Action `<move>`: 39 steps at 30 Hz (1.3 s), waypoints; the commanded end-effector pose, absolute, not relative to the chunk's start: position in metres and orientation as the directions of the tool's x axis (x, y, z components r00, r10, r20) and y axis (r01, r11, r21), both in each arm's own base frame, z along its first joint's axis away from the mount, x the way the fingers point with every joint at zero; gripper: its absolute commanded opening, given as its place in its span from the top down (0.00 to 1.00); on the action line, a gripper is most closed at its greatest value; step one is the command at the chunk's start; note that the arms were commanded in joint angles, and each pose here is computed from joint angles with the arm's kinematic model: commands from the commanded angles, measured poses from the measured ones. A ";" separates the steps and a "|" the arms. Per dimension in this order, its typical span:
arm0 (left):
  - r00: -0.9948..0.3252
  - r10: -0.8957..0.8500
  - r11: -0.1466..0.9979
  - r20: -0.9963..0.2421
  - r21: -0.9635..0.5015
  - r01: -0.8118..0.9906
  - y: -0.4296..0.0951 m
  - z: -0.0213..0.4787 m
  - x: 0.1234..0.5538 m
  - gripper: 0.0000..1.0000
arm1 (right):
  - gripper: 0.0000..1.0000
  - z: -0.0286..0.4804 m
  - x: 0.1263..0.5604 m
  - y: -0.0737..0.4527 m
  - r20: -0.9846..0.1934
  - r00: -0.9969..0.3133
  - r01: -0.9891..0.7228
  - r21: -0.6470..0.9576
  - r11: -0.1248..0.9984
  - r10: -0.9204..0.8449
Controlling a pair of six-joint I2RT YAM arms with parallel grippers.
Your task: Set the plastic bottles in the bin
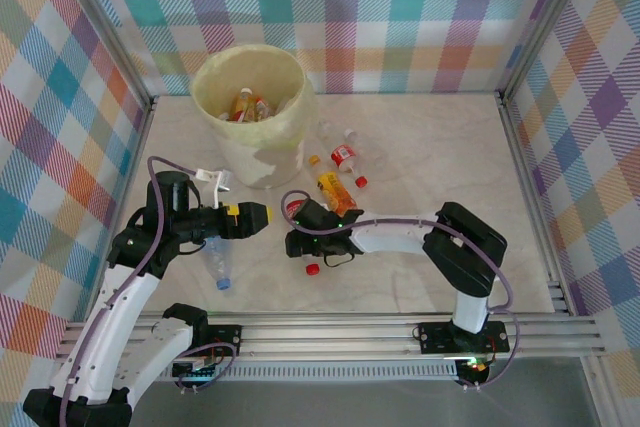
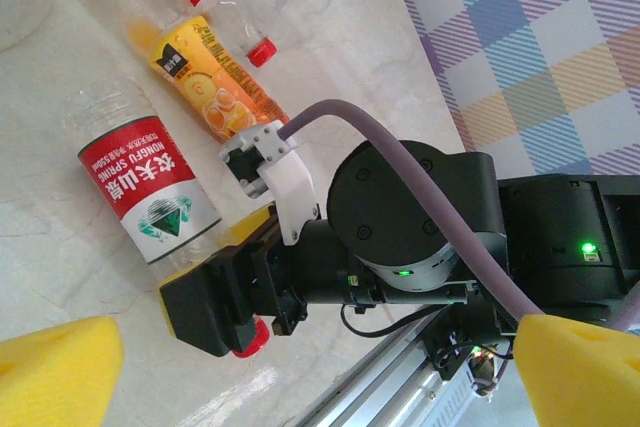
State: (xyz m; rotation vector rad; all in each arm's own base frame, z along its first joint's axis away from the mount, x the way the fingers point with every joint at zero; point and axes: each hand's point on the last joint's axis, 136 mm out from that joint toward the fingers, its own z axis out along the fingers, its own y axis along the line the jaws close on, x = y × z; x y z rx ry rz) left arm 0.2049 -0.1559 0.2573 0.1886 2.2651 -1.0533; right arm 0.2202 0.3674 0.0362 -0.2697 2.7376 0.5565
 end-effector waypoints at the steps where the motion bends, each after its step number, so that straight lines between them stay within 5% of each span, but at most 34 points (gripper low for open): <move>1: -0.801 -0.143 0.676 -0.582 -0.648 0.350 -0.153 0.254 0.206 0.00 | 0.22 0.038 0.222 0.372 -0.364 -0.925 -0.243 0.340 0.908 -0.111; 10: -0.835 -0.212 0.659 -0.507 -0.706 0.261 -0.154 0.244 0.209 0.00 | 0.41 0.068 0.218 0.357 -0.460 -0.878 -0.324 0.369 0.871 -0.131; 27: -0.871 -0.283 0.515 -0.401 -0.830 0.215 -0.209 0.222 0.231 0.02 | 0.42 0.179 0.161 0.375 -0.574 -0.779 -0.609 0.595 0.524 -0.254; 33: -0.883 -0.265 0.532 -0.386 -0.823 0.200 -0.224 0.215 0.235 0.08 | 0.42 0.191 0.153 0.373 -0.586 -0.770 -0.624 0.614 0.483 -0.250; 39: -0.873 -0.293 0.533 -0.391 -0.825 0.191 -0.226 0.222 0.241 0.26 | 0.41 0.187 0.154 0.371 -0.585 -0.771 -0.622 0.608 0.494 -0.250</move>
